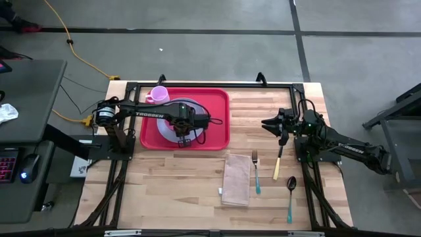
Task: Set up tray
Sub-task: Put the pink bowl on top of the blue plate on the red tray, then put the brown napkin beside the blue plate on the red tray
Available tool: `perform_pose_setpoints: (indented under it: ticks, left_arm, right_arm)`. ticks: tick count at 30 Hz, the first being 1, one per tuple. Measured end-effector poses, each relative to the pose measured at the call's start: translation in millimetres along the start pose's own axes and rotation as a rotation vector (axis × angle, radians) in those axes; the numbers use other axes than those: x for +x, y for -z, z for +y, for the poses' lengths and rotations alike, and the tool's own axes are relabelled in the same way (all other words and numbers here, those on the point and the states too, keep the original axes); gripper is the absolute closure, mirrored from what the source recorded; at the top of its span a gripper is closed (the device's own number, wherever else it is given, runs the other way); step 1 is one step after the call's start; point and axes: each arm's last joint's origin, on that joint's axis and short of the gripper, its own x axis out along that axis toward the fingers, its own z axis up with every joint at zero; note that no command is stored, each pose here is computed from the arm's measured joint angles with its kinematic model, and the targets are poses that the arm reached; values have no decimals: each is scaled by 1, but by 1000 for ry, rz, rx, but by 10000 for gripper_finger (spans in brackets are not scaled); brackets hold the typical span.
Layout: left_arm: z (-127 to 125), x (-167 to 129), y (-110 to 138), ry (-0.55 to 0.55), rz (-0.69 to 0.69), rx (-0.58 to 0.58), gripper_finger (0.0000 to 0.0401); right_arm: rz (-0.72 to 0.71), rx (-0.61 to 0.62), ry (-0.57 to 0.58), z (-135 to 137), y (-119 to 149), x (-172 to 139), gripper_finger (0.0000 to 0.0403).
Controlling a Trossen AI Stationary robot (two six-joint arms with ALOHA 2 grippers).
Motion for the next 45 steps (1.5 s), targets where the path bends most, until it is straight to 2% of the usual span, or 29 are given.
perform_pose_setpoints:
  ticks: [9,29,35,45]
  left_arm:
    - [1,0,1,-34,2,-15,323]
    - [3,-5,6,-38,17,-20,241]
    - [6,-20,8,-29,4,-24,229]
    - [16,-63,11,21,-61,-67,227]
  right_arm:
    - [0,0,0,0,0,0,289]
    - [2,1,-2,0,0,0,289]
    - [0,0,-2,0,0,0,289]
    - [-2,15,-3,0,0,0,289]
